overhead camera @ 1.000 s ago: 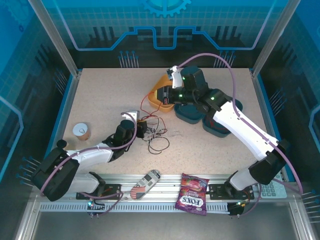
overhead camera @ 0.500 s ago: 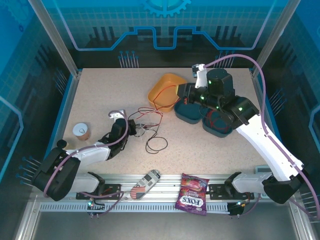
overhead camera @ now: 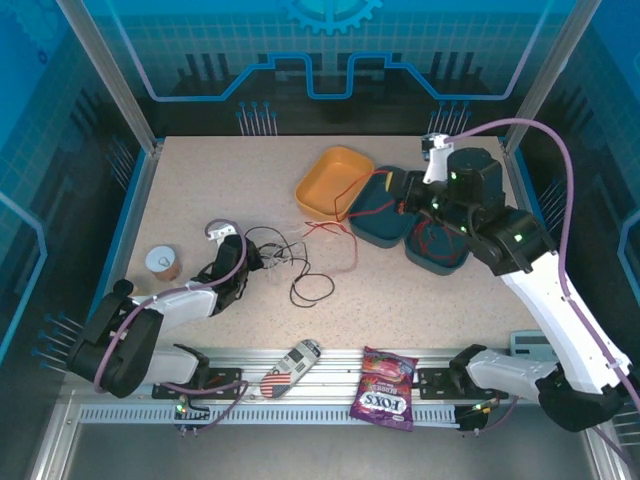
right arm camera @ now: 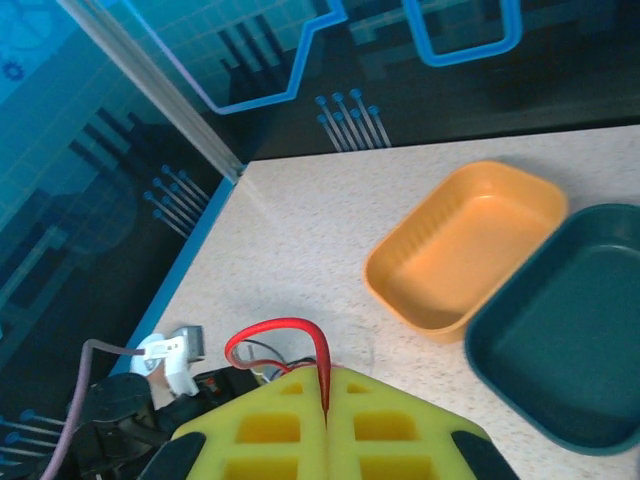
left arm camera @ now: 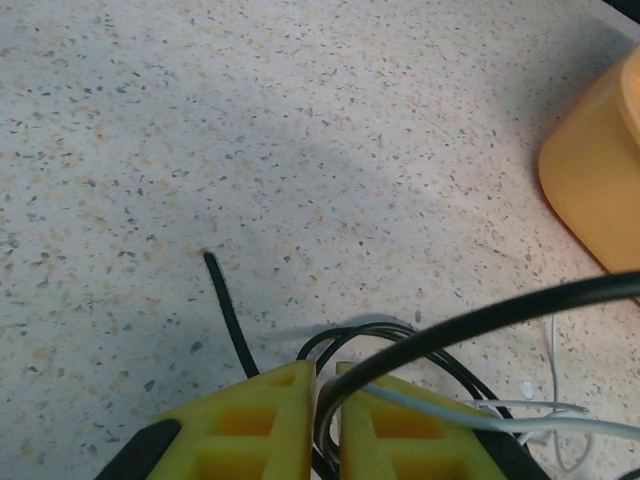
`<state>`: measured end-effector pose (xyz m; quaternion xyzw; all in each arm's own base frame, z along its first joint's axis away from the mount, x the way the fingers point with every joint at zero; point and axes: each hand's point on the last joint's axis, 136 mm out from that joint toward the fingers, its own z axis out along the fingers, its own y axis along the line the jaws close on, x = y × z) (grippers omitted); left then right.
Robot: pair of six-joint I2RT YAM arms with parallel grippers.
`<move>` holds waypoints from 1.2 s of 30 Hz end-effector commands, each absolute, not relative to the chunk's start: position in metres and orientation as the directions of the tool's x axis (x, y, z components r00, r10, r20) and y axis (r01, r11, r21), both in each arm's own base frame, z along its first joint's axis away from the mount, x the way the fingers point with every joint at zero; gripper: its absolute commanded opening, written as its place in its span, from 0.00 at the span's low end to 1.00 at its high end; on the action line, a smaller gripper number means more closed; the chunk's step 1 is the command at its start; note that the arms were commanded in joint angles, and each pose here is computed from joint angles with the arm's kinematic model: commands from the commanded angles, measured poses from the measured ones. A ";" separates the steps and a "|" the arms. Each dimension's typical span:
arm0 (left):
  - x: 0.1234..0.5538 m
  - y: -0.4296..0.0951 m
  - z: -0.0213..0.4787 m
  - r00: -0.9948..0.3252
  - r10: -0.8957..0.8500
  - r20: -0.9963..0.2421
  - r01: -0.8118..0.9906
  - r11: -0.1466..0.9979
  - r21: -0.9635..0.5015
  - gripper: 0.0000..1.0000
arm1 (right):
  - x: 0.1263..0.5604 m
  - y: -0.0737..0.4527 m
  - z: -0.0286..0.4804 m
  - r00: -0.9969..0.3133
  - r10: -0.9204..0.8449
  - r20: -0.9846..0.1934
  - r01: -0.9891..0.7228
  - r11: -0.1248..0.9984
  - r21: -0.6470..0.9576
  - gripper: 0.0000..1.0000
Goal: Untangle the cables
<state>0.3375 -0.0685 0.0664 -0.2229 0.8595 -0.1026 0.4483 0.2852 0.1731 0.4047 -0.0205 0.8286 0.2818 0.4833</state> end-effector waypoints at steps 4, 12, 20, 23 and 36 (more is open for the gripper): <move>0.330 -0.060 0.057 -0.517 -0.494 -0.699 -0.330 0.869 -0.369 0.14 | 0.282 0.141 0.396 -0.511 0.253 -0.821 -0.223 0.884 0.411 0.00; 0.329 -0.056 0.061 -0.515 -0.486 -0.706 -0.332 0.872 -0.359 0.15 | 0.278 0.129 0.397 -0.500 0.251 -0.829 -0.196 0.900 0.390 0.00; 0.328 -0.046 0.057 -0.518 -0.497 -0.696 -0.368 0.864 -0.344 0.16 | 0.273 0.117 0.391 -0.503 0.259 -0.825 -0.156 0.911 0.382 0.00; 0.328 -0.044 0.057 -0.526 -0.496 -0.691 -0.374 0.865 -0.336 0.16 | 0.272 0.112 0.390 -0.494 0.265 -0.828 -0.137 0.916 0.376 0.00; 0.326 -0.060 0.091 -0.554 -0.467 -0.689 -0.271 0.884 -0.382 0.50 | 0.281 0.153 0.336 -0.617 0.280 -0.736 -0.213 0.841 0.498 0.00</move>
